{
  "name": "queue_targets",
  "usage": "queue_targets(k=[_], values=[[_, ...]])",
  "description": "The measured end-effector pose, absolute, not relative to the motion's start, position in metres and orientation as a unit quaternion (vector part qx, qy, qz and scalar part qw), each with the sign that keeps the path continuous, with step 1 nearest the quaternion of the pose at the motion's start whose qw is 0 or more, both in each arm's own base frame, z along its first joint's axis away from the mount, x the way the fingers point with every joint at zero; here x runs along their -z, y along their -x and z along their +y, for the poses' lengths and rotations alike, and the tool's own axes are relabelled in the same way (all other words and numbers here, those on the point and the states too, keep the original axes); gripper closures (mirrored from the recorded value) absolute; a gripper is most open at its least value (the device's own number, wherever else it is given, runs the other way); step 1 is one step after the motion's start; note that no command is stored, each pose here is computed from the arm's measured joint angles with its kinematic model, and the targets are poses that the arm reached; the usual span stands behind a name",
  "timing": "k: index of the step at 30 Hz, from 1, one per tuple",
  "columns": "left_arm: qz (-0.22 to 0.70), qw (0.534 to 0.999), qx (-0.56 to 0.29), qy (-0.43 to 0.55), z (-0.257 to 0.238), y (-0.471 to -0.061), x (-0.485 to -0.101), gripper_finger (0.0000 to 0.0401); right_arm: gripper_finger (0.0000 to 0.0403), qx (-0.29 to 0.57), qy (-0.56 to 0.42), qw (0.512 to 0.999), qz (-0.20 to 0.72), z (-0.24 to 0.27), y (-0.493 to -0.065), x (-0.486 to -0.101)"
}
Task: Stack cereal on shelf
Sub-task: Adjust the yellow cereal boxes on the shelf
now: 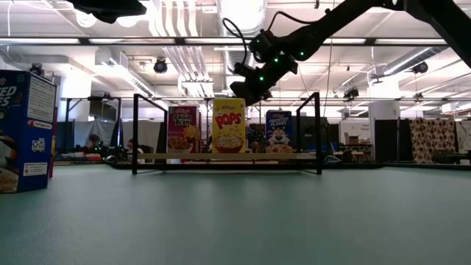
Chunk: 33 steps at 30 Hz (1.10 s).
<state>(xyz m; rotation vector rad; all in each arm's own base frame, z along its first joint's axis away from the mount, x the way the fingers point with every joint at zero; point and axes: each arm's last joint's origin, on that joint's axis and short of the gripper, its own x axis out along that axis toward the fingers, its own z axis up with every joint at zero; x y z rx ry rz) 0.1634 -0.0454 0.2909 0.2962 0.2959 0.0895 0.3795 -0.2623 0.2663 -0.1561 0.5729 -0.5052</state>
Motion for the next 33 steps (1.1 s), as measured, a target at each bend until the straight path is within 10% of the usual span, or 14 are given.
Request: queue_targets(k=[33], values=[[0.147, 0.977, -0.044, -0.147, -0.045, -0.163, -0.291, 0.0324, 0.039, 0.246, 0.028, 0.924, 0.292, -0.252, -0.379, -0.268]])
